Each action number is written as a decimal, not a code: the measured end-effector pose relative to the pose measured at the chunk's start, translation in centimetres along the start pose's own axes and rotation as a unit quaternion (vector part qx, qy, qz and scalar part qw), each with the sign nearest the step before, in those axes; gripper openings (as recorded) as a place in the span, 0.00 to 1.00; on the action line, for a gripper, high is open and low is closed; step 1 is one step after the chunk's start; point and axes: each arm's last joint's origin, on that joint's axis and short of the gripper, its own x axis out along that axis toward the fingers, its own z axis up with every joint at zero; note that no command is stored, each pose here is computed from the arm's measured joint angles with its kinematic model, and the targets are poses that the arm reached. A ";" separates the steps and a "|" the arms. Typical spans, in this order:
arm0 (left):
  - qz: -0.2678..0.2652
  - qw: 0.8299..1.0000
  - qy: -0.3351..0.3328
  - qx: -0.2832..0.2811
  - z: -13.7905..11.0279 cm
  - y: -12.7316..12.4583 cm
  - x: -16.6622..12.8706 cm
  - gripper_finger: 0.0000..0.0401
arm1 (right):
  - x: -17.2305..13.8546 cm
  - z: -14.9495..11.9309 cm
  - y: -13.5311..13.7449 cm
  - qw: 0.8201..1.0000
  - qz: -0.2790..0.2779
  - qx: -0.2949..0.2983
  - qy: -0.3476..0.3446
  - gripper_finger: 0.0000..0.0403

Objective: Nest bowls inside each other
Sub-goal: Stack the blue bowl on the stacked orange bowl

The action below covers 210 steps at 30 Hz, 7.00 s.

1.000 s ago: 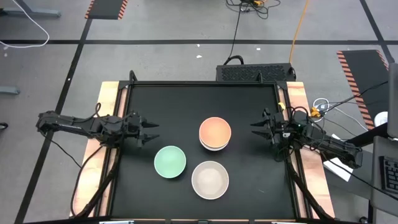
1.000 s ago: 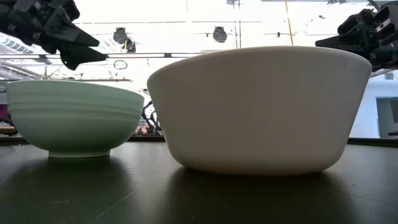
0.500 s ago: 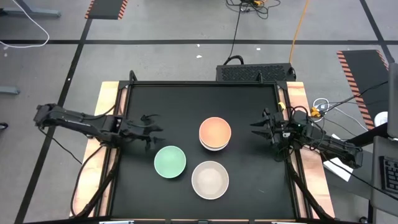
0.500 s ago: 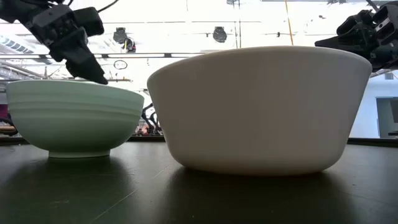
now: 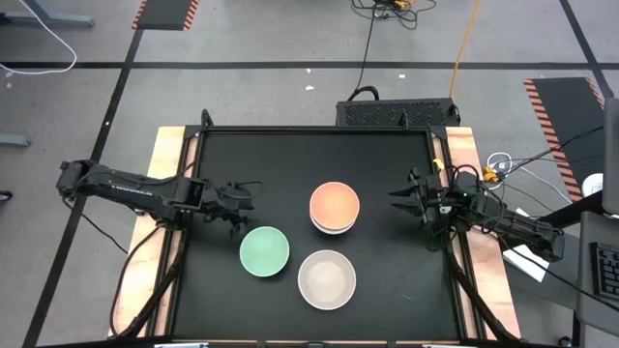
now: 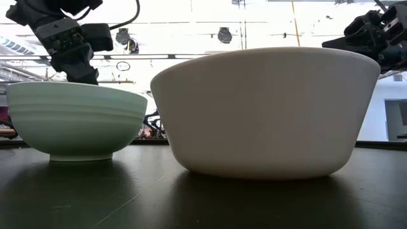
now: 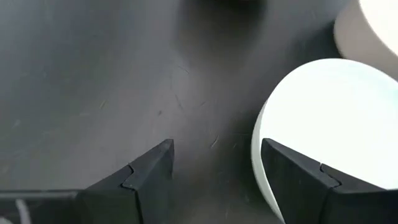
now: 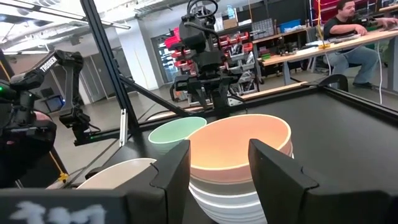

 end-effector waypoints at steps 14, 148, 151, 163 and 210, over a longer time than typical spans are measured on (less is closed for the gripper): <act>-0.074 0.997 0.032 0.000 -0.2 -0.5 0.1 0.86 | 0.0 0.0 0.0 1.000 0.000 -0.001 0.001 0.39; 0.020 0.993 0.069 0.088 10.0 -4.0 -3.4 0.01 | 0.4 -0.4 -0.3 1.000 -0.008 0.006 0.028 0.39; 0.032 0.993 0.066 0.094 10.6 -4.1 -4.2 0.01 | 0.4 -0.4 -0.3 1.000 -0.008 0.007 0.028 0.39; 0.054 0.993 0.054 0.093 12.6 -2.9 -6.8 0.01 | 0.4 -0.4 -0.3 1.000 -0.008 0.006 0.028 0.39; 0.034 0.993 0.011 0.110 23.0 -0.2 -5.0 0.01 | 0.4 -0.5 -0.3 1.000 -0.008 0.007 0.028 0.39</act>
